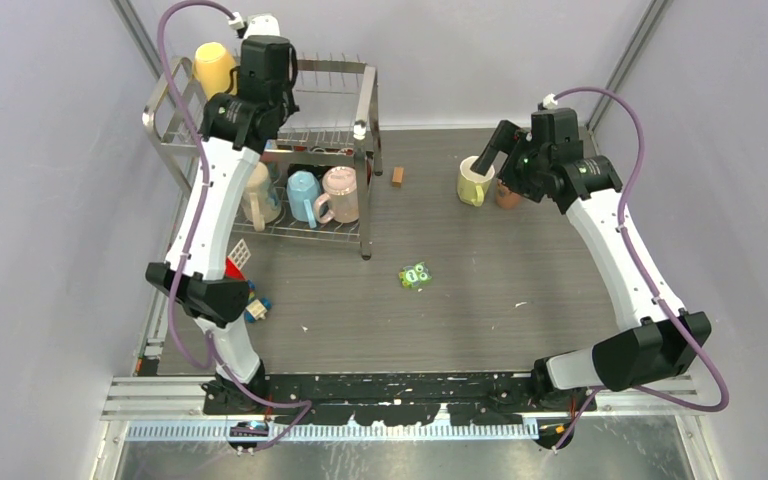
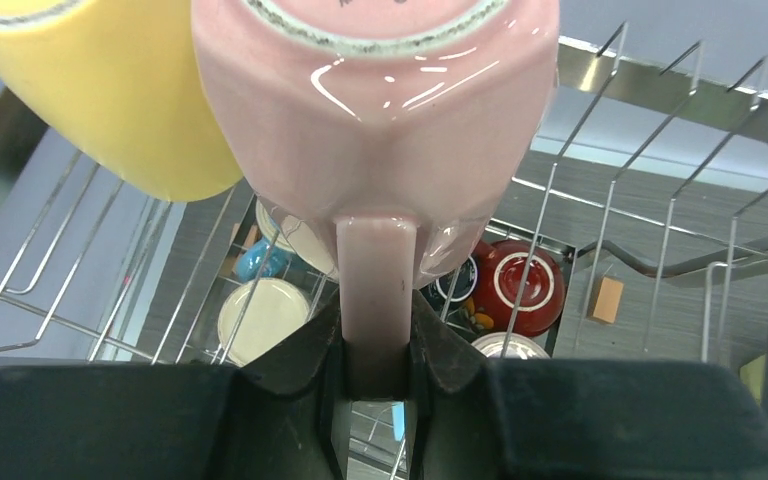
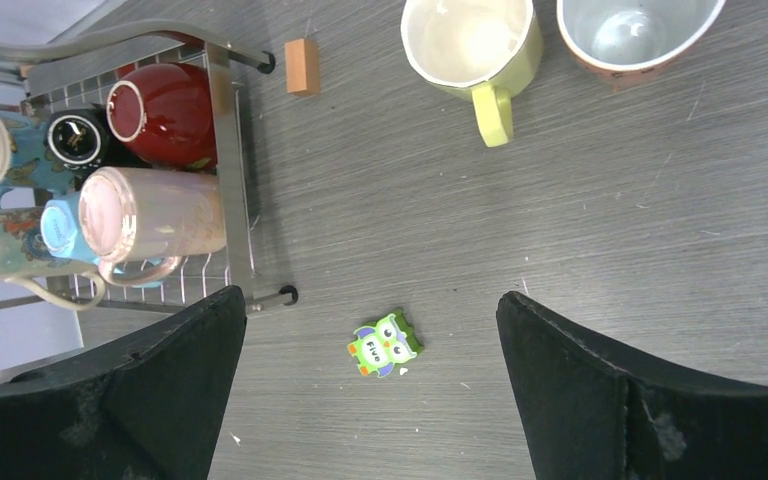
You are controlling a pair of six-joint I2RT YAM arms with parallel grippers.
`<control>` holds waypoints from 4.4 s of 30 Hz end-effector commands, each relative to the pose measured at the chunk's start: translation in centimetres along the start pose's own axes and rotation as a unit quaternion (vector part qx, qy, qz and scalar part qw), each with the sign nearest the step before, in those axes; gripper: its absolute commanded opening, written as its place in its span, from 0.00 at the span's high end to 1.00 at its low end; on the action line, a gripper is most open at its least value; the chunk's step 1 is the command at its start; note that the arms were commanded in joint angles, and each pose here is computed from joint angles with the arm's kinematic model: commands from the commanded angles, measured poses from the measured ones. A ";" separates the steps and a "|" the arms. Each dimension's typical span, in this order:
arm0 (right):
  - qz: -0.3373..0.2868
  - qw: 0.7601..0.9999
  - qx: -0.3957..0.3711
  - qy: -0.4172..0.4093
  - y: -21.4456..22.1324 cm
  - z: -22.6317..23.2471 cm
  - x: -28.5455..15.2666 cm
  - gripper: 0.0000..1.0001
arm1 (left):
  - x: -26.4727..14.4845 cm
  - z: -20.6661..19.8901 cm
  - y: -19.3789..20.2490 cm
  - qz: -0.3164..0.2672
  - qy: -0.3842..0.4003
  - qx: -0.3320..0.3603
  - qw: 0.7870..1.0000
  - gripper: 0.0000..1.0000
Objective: Unload the cups from the dish rack
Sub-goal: Unload the cup from the dish rack, then place the cup at the center of the board.
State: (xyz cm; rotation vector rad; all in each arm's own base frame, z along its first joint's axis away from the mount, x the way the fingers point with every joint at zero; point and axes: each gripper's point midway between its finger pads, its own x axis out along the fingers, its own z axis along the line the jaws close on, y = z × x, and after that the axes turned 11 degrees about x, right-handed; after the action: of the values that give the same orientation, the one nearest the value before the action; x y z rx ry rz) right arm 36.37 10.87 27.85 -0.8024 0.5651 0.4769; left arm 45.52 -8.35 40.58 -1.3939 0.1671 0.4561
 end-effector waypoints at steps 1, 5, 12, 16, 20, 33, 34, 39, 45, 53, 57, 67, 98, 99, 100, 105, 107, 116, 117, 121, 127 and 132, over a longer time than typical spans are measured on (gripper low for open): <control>-0.023 0.998 -0.004 -0.052 -0.9 2.2 -1.5 0.00 | -4.6 2.5 -7.1 -0.125 0.009 -0.058 0.990 1.00; -0.032 0.997 -0.004 -0.070 -1.0 2.9 -2.0 0.00 | -5.9 2.5 -8.0 -0.142 0.028 -0.064 0.987 1.00; -0.066 0.992 -0.012 -0.105 -1.6 4.5 -3.4 0.00 | -9.1 1.6 -9.3 -0.167 0.075 -0.074 0.980 1.00; -0.081 0.988 -0.025 -0.128 -1.4 5.7 -4.3 0.00 | -11.1 0.8 -9.7 -0.177 0.105 -0.076 0.976 1.00; -0.091 0.983 -0.039 -0.154 -1.2 7.0 -5.4 0.00 | -12.9 -0.4 -9.8 -0.179 0.148 -0.085 0.969 1.00; -0.180 0.938 -0.042 -0.292 -2.4 10.5 -8.7 0.00 | -19.4 -4.6 -10.1 -0.163 0.313 -0.147 0.924 1.00; -0.186 0.934 -0.045 -0.302 -2.6 10.9 -8.8 0.00 | -19.9 -5.0 -10.1 -0.160 0.328 -0.153 0.918 1.00; -0.212 0.916 -0.058 -0.335 -3.3 12.6 -8.7 0.00 | -21.7 -6.9 -10.1 -0.146 0.392 -0.172 0.892 1.00; -0.231 0.890 -0.074 -0.386 -3.6 14.9 -8.9 0.00 | -24.0 -9.0 -10.0 -0.123 0.466 -0.196 0.854 1.00; -0.249 0.846 -0.093 -0.461 -3.8 17.6 -10.8 0.00 | -27.0 -10.4 -10.5 -0.107 0.541 -0.215 0.806 1.00; -0.252 0.825 -0.101 -0.495 -3.8 18.9 -11.2 0.00 | -28.3 -10.9 -10.9 -0.101 0.569 -0.228 0.784 1.00; -0.236 0.777 -0.081 -0.578 -3.6 21.5 -13.4 0.02 | -29.7 -11.7 -11.2 -0.088 0.600 -0.243 0.757 1.00; -0.222 0.717 -0.043 -0.659 -4.5 24.8 -16.5 0.26 | -31.5 -14.7 -10.7 -0.055 0.650 -0.258 0.713 1.00; -0.223 0.716 -0.043 -0.660 -4.6 24.9 -16.6 0.28 | -31.6 -14.7 -10.7 -0.055 0.652 -0.259 0.711 1.00; -0.223 0.715 -0.042 -0.661 -4.6 24.9 -16.6 0.32 | -31.7 -14.8 -10.8 -0.054 0.653 -0.262 0.709 1.00; -0.222 0.709 -0.039 -0.668 -4.5 24.9 -17.1 0.42 | -31.4 -15.3 -10.8 -0.040 0.659 -0.274 0.699 1.00; -0.223 0.710 -0.040 -0.667 -4.4 24.8 -17.1 0.46 | -31.3 -15.5 -10.8 -0.034 0.661 -0.282 0.695 1.00; -0.226 0.713 -0.042 -0.662 -4.3 24.3 -17.6 0.58 | -30.9 -16.5 -10.8 -0.012 0.670 -0.300 0.679 1.00; -0.226 0.715 -0.042 -0.660 -4.3 24.2 -17.5 0.60 | -30.9 -16.6 -10.7 -0.010 0.671 -0.301 0.677 1.00; -0.224 0.720 -0.044 -0.655 -4.1 23.9 -17.5 0.71 | -30.6 -16.9 -10.5 -0.002 0.672 -0.304 0.676 1.00; -0.226 0.729 -0.040 -0.645 -4.1 23.4 -17.7 0.98 | -30.0 -17.5 -10.2 0.010 0.668 -0.310 0.677 1.00; -0.225 0.738 -0.031 -0.636 -4.1 23.0 -17.5 0.99 | -28.9 -18.1 -9.6 0.019 0.657 -0.311 0.687 0.90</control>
State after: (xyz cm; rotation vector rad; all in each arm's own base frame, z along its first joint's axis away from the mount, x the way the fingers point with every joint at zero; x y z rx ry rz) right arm 34.87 23.88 51.26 -0.4891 -0.8416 0.5055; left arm 27.14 -33.52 52.58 -2.1778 1.3728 -0.4060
